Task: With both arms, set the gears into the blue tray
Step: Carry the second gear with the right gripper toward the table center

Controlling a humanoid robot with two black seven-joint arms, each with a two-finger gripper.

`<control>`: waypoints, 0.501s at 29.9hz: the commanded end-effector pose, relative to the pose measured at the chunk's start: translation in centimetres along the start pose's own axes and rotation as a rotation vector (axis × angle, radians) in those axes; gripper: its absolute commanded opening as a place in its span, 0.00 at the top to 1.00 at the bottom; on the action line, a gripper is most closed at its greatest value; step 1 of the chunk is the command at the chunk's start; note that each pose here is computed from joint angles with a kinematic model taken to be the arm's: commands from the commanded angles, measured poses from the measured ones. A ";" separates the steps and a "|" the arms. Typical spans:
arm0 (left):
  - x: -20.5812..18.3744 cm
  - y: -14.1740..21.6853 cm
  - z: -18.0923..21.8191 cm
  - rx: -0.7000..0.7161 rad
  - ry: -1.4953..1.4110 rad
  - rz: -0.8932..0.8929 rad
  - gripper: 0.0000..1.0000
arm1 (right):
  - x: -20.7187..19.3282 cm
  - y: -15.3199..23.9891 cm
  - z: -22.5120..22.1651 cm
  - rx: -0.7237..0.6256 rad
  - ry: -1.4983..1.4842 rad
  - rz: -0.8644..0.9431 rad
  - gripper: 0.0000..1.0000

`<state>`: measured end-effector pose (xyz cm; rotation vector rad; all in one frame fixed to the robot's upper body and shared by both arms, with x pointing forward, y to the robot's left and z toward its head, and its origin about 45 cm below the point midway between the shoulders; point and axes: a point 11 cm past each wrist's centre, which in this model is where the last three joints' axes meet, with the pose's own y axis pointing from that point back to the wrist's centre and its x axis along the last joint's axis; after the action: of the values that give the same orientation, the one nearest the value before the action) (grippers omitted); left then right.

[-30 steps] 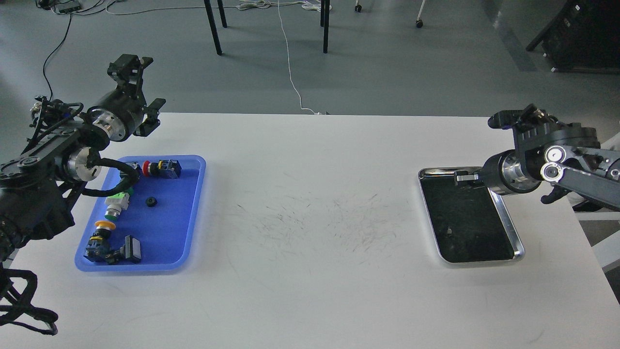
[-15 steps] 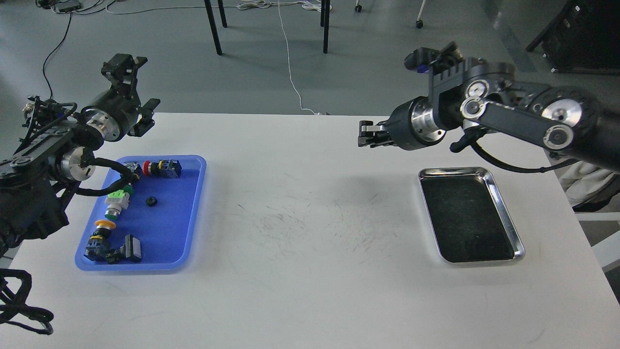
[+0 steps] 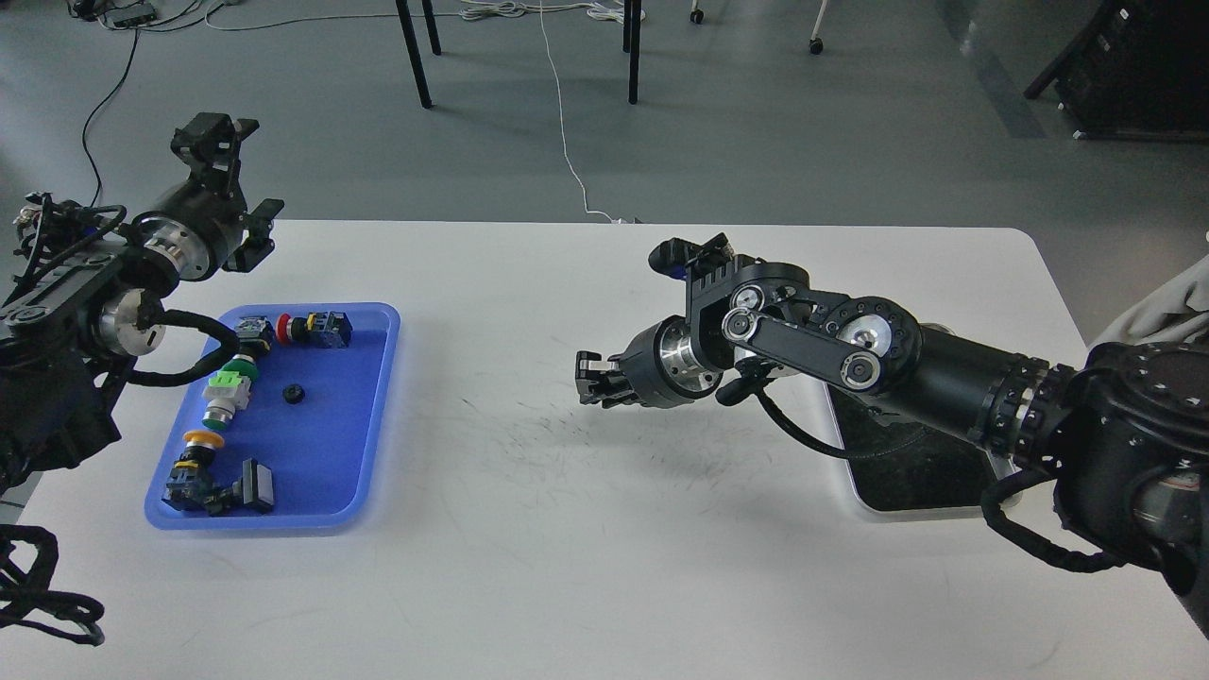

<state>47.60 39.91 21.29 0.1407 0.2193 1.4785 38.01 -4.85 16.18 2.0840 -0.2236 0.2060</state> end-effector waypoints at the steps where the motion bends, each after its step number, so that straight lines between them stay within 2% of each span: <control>1: 0.1 0.1 -0.1 0.000 -0.001 0.003 0.02 | -2.2 -0.8 -0.2 0.029 -0.002 -0.053 0.98; 5: 0.4 0.2 -0.1 -0.002 0.000 0.008 0.02 | -3.9 -1.1 -0.9 0.057 0.012 -0.093 0.98; 15: 1.1 0.4 0.2 -0.009 0.002 0.020 0.02 | -3.8 -1.2 -0.8 0.060 0.014 -0.090 0.98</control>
<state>47.35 40.95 21.51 0.1356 0.2153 1.4985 34.43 -3.22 14.73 2.1432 -0.1122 0.1743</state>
